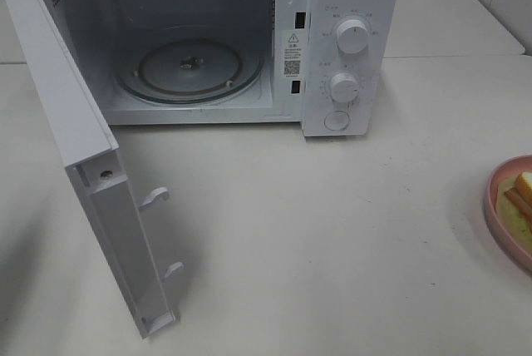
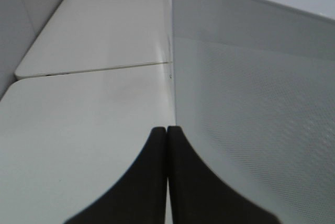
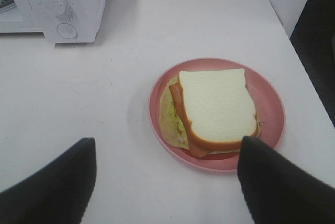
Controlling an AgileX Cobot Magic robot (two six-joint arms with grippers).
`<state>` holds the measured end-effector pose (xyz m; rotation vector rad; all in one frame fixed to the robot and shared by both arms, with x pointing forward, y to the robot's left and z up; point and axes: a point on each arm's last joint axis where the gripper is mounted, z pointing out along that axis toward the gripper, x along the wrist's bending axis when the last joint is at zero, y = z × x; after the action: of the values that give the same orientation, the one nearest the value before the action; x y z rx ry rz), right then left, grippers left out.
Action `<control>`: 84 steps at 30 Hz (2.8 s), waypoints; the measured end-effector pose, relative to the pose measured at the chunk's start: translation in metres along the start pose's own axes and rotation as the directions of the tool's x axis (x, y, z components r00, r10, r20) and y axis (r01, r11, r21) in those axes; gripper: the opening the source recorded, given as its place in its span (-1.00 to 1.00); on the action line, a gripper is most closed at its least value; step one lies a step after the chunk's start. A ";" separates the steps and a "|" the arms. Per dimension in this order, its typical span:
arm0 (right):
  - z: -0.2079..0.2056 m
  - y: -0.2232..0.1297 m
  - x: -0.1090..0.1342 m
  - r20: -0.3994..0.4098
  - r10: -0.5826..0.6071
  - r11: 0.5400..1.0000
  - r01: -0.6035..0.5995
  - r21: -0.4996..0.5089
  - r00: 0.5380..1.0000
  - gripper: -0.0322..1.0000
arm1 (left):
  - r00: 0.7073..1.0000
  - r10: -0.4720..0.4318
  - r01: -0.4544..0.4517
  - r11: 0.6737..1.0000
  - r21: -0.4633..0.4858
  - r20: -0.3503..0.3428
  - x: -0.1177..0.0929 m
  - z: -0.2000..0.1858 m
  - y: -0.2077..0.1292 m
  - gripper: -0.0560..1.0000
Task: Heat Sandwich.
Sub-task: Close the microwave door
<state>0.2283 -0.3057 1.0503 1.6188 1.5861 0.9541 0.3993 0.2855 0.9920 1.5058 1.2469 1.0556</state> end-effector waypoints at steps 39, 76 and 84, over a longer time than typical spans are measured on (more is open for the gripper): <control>0.000 0.000 0.000 0.000 0.000 1.000 0.000 0.000 1.000 0.54 | 0.868 0.106 -0.100 0.994 -0.039 0.485 -0.166 0.095 -0.020 -0.89; 0.000 0.000 0.000 0.000 0.000 1.000 0.000 0.000 1.000 0.54 | 0.932 0.049 -0.038 0.999 -0.038 0.359 -0.246 0.195 -0.001 -0.89; 0.000 0.000 0.000 0.000 0.000 1.000 0.000 0.000 1.000 0.54 | 0.924 0.076 -0.081 0.997 -0.004 0.374 -0.254 0.209 0.003 -0.89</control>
<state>0.2283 -0.3057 1.0503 1.6188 1.5861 0.9541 0.5684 0.0106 0.9258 1.6832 0.9315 0.7634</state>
